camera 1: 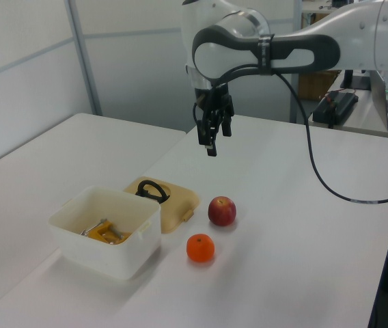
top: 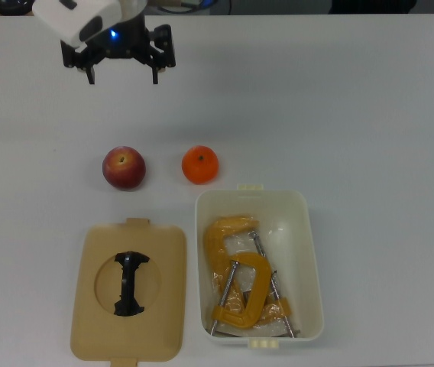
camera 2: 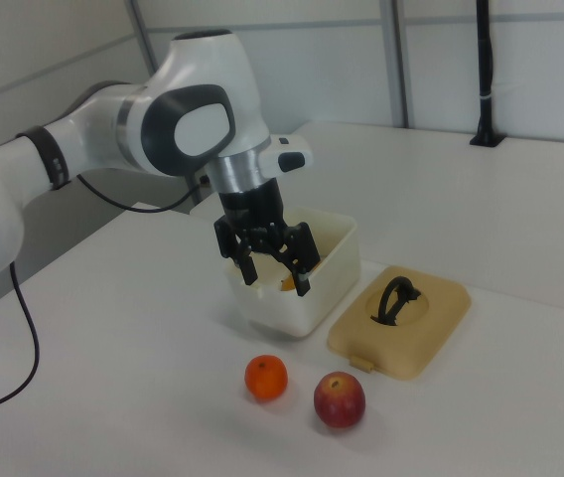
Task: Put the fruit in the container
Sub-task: 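Move the gripper down to the red apple and grasp it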
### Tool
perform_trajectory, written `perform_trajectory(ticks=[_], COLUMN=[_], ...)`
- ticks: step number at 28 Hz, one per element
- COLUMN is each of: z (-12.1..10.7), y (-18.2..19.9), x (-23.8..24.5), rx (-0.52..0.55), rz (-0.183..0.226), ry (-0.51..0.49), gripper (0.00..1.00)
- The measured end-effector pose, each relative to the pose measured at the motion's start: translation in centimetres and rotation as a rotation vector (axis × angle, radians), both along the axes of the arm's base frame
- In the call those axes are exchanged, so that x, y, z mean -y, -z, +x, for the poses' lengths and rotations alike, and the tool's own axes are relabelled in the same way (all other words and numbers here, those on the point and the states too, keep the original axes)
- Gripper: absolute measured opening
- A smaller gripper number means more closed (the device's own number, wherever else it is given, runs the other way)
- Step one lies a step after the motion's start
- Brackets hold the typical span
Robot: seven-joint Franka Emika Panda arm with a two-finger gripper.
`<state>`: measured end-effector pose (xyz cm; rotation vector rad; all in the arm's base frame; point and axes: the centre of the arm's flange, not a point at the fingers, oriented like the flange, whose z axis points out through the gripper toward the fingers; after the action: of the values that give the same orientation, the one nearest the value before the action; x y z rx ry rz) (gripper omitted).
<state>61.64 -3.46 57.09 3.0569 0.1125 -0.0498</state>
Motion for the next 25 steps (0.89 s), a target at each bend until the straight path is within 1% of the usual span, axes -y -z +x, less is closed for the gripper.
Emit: perform_trajectory(ticks=[1, 4, 6, 7, 12, 18, 25], z=[-1.3, -0.9, -0.8, -0.8, -0.9, -0.9, 0.3], y=[-0.5, 0.5, 2.3, 3.7, 8.0, 11.4, 16.1], x=[-0.2, -0.1, 0.0, 0.1, 0.7, 1.5, 2.4], rx=[-0.002, 0.045, 0.069, 0.074, 0.09, 0.084, 0.071], rz=[0.001, 0.0, 0.0, 0.0, 0.0, 0.002, 0.002], ry=[-0.002, -0.007, -0.011, -0.012, -0.009, -0.001, 0.008], gripper=[1.0, 1.0, 1.0, 1.0, 1.0, 1.0, 1.0])
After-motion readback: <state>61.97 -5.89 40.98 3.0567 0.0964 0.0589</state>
